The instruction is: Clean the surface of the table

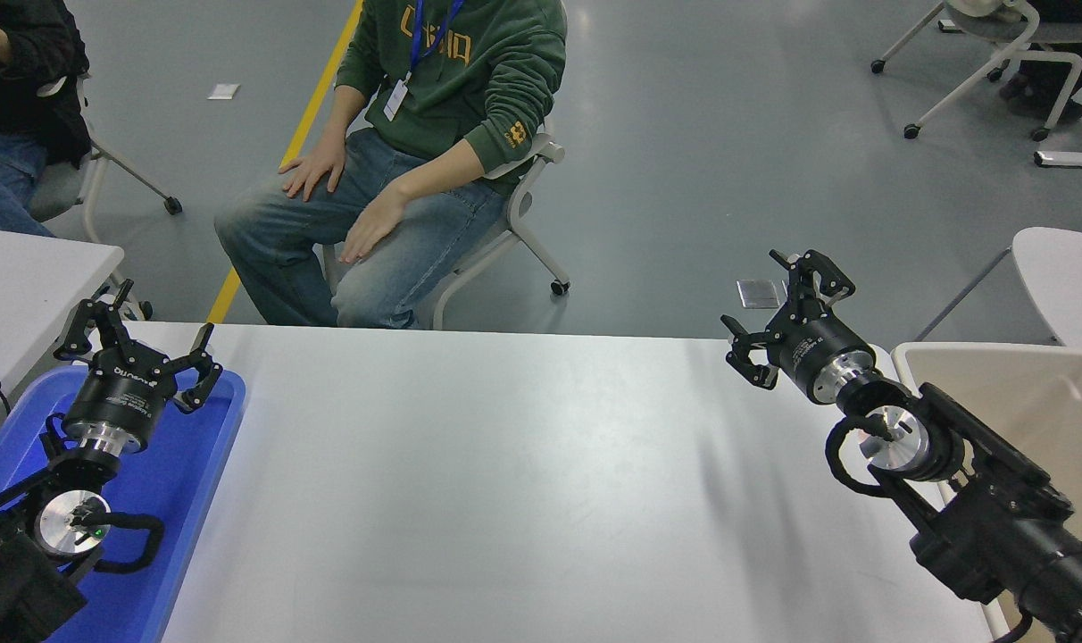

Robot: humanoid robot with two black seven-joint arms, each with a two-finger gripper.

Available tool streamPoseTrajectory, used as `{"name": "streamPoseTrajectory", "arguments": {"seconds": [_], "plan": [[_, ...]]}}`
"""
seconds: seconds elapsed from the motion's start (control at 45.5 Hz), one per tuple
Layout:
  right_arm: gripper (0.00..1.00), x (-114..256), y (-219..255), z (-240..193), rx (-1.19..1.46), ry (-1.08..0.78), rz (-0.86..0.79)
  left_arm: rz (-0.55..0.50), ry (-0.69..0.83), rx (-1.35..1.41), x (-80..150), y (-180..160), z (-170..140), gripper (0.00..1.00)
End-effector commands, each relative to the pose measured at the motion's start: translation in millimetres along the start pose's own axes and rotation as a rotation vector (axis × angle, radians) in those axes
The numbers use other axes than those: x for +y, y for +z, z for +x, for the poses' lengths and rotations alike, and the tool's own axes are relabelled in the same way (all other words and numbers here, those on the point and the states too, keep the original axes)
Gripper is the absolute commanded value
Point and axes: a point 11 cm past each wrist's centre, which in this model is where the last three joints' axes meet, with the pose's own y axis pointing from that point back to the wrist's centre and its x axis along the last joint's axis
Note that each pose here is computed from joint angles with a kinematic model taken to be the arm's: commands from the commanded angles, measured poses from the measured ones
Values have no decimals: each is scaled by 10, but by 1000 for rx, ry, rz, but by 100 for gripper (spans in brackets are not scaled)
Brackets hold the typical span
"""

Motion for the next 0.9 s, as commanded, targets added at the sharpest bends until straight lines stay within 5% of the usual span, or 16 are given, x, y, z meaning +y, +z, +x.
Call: {"name": "streamPoseTrajectory", "arguments": {"seconds": [0.0, 0.879], "plan": [[100, 8, -19, 23, 3, 5, 3, 0, 0, 0, 0, 0, 0, 100], [100, 15, -15, 39, 2, 8, 2, 1, 0, 1, 0, -8, -3, 100]]}}
